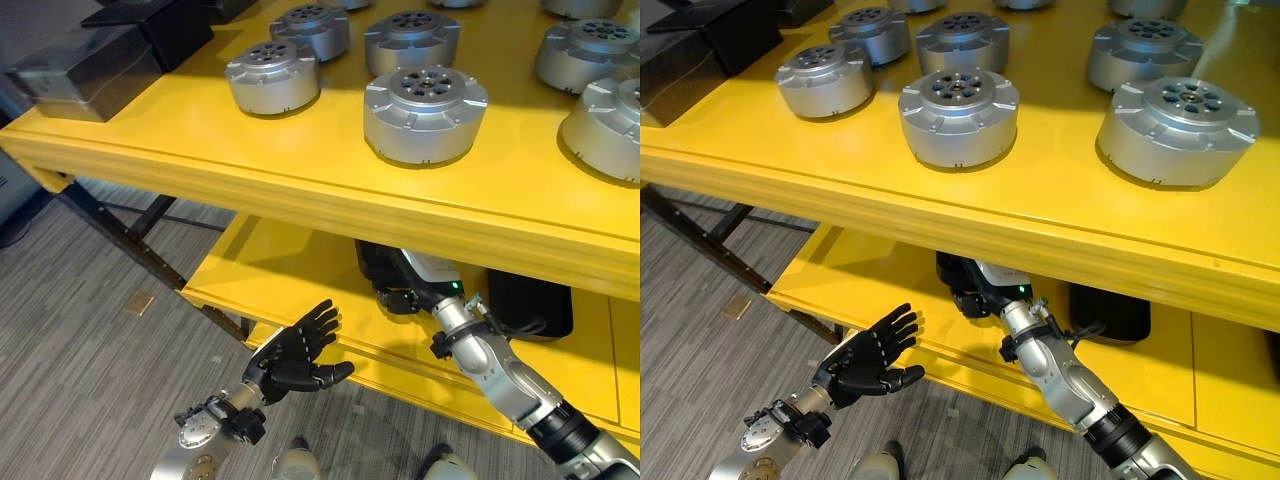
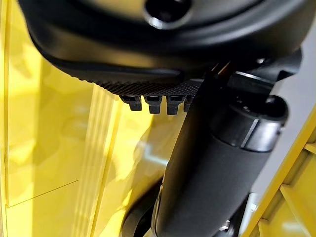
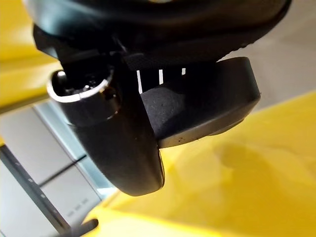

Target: Move parts from the plastic box to the shelf.

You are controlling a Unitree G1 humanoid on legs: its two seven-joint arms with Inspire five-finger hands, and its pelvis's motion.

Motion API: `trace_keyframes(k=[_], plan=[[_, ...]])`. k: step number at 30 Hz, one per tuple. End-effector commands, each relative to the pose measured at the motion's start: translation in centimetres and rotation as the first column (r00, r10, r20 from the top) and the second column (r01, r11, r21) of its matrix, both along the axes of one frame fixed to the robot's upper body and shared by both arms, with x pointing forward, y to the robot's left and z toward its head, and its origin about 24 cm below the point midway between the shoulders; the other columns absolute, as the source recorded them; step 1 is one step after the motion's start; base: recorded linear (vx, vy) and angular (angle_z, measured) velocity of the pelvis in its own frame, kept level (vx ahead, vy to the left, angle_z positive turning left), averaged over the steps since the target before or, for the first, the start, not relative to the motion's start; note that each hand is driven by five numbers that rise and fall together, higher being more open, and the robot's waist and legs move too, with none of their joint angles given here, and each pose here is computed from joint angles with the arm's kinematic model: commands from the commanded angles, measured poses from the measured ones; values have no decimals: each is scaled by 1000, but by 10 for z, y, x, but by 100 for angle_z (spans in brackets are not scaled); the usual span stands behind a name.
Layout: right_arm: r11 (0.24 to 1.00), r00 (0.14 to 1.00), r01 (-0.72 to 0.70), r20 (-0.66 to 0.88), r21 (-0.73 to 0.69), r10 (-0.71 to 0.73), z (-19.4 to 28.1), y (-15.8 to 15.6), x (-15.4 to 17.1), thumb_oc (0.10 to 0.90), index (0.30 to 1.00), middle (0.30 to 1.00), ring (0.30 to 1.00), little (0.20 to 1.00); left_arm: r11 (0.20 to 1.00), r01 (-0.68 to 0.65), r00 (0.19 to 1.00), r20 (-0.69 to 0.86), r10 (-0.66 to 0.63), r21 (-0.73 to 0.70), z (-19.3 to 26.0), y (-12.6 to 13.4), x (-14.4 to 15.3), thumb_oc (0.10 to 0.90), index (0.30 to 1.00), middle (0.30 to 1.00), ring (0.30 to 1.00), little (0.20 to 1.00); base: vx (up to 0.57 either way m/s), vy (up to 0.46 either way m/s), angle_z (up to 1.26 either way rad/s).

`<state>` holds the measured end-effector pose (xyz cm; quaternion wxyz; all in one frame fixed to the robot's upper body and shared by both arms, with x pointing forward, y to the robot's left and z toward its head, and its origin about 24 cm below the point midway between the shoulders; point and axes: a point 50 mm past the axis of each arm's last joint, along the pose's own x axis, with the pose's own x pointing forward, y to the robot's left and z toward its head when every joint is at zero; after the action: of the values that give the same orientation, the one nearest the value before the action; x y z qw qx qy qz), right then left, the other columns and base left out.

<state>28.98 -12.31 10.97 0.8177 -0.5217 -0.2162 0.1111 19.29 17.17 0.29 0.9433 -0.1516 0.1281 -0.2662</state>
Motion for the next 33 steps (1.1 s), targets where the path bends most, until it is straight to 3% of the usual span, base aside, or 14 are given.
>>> trace_keyframes(k=[1, 5, 15, 33], plan=[[984, 950, -157, 285, 84, 127, 65, 35, 5, 400, 300, 300, 300, 300, 996, 57, 975, 220, -40, -72, 35, -22, 15, 900, 1000, 1000, 1000, 1000, -114, 407, -6], [979, 944, -197, 277, 44, 177, 61, 37, 3, 400, 300, 300, 300, 300, 996, 11, 976, 216, 9, -91, 32, -21, 18, 900, 1000, 1000, 1000, 1000, -34, 291, -4], [990, 985, -40, 170, 133, 17, 37, 14, 16, 400, 300, 300, 300, 300, 995, 53, 989, 145, -40, -87, 27, -15, 12, 900, 1000, 1000, 1000, 1000, 49, 203, 3], [979, 981, 18, 184, 205, -57, 59, 20, 20, 400, 300, 300, 300, 300, 992, 65, 985, 164, -46, -111, 46, -14, 17, 900, 1000, 1000, 1000, 1000, -15, 7, 3]])
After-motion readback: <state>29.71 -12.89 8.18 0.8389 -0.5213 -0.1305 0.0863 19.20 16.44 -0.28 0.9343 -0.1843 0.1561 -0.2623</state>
